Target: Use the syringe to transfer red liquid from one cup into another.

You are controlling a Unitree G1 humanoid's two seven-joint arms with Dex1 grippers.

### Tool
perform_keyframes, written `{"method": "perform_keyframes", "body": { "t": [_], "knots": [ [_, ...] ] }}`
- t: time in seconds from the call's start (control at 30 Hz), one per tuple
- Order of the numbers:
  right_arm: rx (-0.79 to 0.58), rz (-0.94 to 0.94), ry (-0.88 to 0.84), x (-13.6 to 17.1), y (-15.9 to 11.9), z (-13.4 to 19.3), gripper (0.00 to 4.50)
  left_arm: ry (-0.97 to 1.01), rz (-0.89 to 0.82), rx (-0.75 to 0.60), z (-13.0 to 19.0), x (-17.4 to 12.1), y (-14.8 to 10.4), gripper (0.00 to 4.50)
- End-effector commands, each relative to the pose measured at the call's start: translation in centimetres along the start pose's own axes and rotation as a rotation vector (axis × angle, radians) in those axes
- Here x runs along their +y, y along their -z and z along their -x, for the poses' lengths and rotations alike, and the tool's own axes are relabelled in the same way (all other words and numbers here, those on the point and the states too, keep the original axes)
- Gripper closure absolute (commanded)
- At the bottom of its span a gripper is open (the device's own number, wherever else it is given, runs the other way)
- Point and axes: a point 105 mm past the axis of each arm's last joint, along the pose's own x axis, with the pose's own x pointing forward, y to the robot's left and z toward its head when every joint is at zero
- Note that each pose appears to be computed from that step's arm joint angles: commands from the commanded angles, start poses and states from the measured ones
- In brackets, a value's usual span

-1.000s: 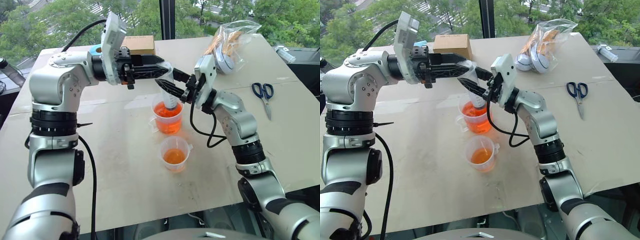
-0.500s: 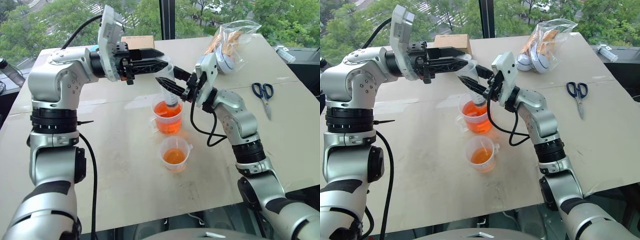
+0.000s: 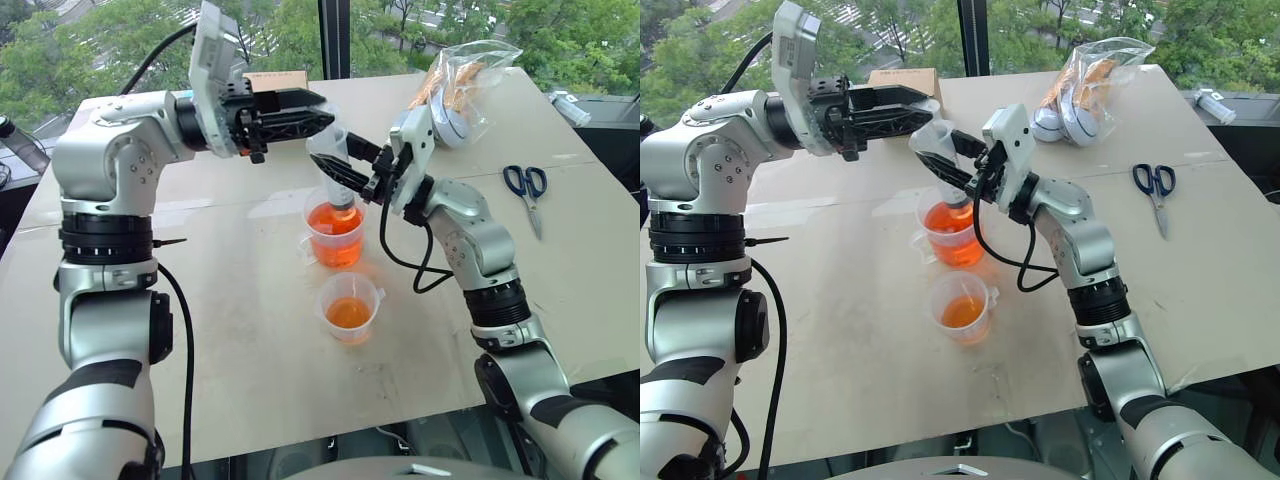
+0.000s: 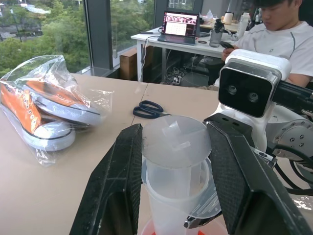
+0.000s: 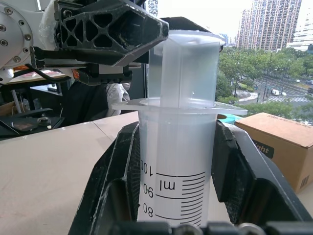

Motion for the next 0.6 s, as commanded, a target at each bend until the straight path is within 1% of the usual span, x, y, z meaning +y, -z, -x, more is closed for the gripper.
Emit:
{"method": "perform_keyframes", "body": {
  "t": [0.03,0.1,0.17,0.2,0.3,0.33,0.6],
  "knots": [
    [-0.012,0.014,-0.12,2.69,-0.32,-1.44,2.9,-0.075,-0.112,-0.088,1.14,0.51,-3.78,3.09],
    [-0.013,0.014,-0.119,2.67,-0.37,-1.45,2.9,-0.073,-0.109,-0.087,1.17,0.45,-3.73,3.09],
    [-0.013,0.016,-0.119,2.63,-0.4,-1.46,2.9,-0.088,-0.11,-0.081,1.21,0.63,-3.59,2.03],
    [-0.013,0.016,-0.118,2.61,-0.41,-1.46,2.9,-0.09,-0.11,-0.08,1.22,0.67,-3.55,1.74],
    [-0.012,0.018,-0.119,2.62,-0.43,-1.46,2.9,-0.111,-0.115,-0.089,1.23,0.93,-3.67,0.32],
    [-0.012,0.018,-0.119,2.63,-0.43,-1.45,2.9,-0.121,-0.118,-0.09,1.23,1.06,-3.69,0.05],
    [-0.015,0.022,-0.119,2.56,-0.58,-1.46,2.9,-0.134,-0.128,-0.119,1.38,1.05,-4.15,0.05]
  ]
}}
